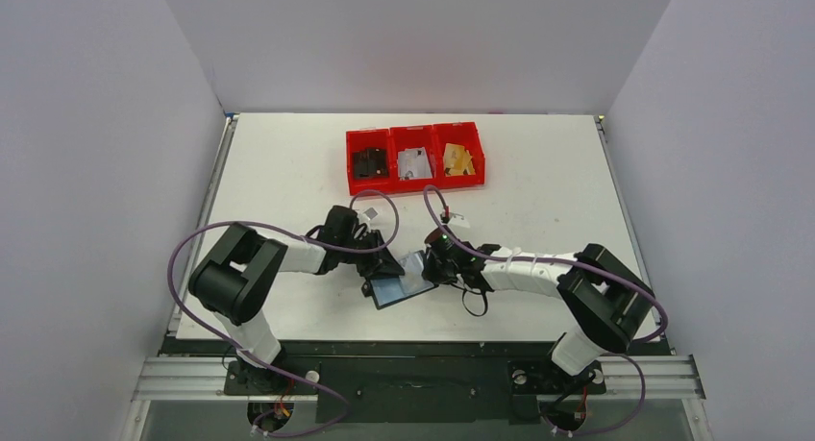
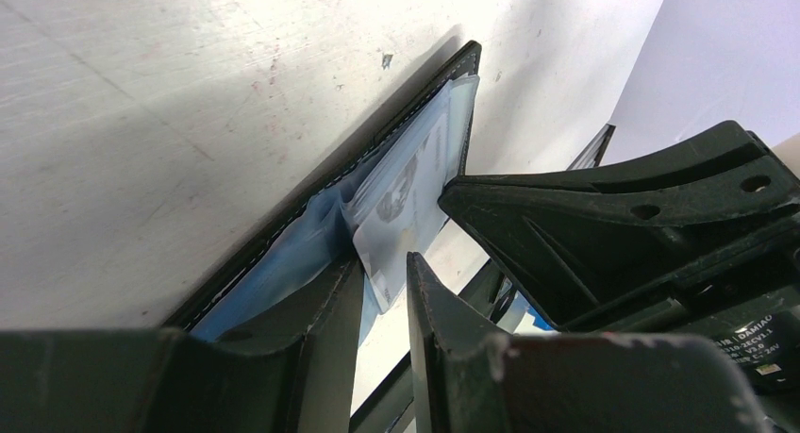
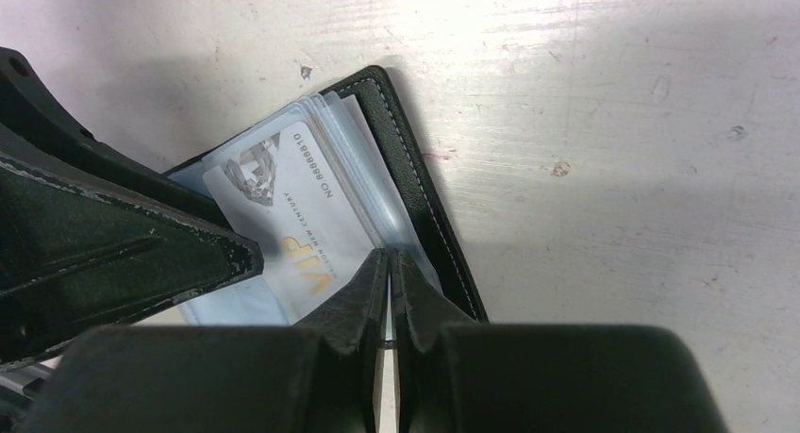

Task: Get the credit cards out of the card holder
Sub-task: Remove the credit card from the card holder.

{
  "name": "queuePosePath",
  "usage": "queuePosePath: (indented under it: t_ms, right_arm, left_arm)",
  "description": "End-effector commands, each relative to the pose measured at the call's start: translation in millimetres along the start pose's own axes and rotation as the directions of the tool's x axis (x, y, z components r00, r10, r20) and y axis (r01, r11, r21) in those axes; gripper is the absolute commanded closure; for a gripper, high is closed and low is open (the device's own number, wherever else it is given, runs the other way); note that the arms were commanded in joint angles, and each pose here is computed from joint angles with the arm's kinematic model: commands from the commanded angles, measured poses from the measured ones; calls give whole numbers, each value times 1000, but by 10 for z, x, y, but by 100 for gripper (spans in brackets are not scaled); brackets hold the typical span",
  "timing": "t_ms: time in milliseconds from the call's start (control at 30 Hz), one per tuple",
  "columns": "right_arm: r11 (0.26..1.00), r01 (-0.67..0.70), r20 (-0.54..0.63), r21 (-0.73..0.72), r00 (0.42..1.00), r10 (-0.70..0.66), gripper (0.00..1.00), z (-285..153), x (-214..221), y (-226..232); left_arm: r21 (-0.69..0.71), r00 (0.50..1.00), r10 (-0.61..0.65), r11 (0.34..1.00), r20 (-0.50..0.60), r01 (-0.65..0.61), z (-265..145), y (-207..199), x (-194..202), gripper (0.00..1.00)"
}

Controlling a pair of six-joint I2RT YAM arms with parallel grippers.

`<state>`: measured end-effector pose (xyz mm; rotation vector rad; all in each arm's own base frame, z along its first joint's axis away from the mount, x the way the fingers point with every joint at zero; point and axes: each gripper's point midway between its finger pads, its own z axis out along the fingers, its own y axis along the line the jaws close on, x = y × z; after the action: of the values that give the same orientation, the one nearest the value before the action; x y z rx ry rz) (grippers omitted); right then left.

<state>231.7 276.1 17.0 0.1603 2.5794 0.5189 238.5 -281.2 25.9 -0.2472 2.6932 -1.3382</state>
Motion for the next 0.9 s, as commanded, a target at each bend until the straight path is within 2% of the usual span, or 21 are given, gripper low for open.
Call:
queuePosePath:
  t_ms: [0,633,867]
  right_arm:
    - [989,52,-132,141,991,-33,100,101,421,-421]
    - [983,48,-166,180,986,-18,100,169,517,-517]
    - [981,49,-172,186,985,-16,100,188,533,-527]
  left_arm:
    - [122,998,59,991,13,-61,-124,-281,-32,79]
    - [228,998,46,972,31,-52,-271,-281,-14,85]
    - [243,999,43,969,17,-46,-247,-247,12,93]
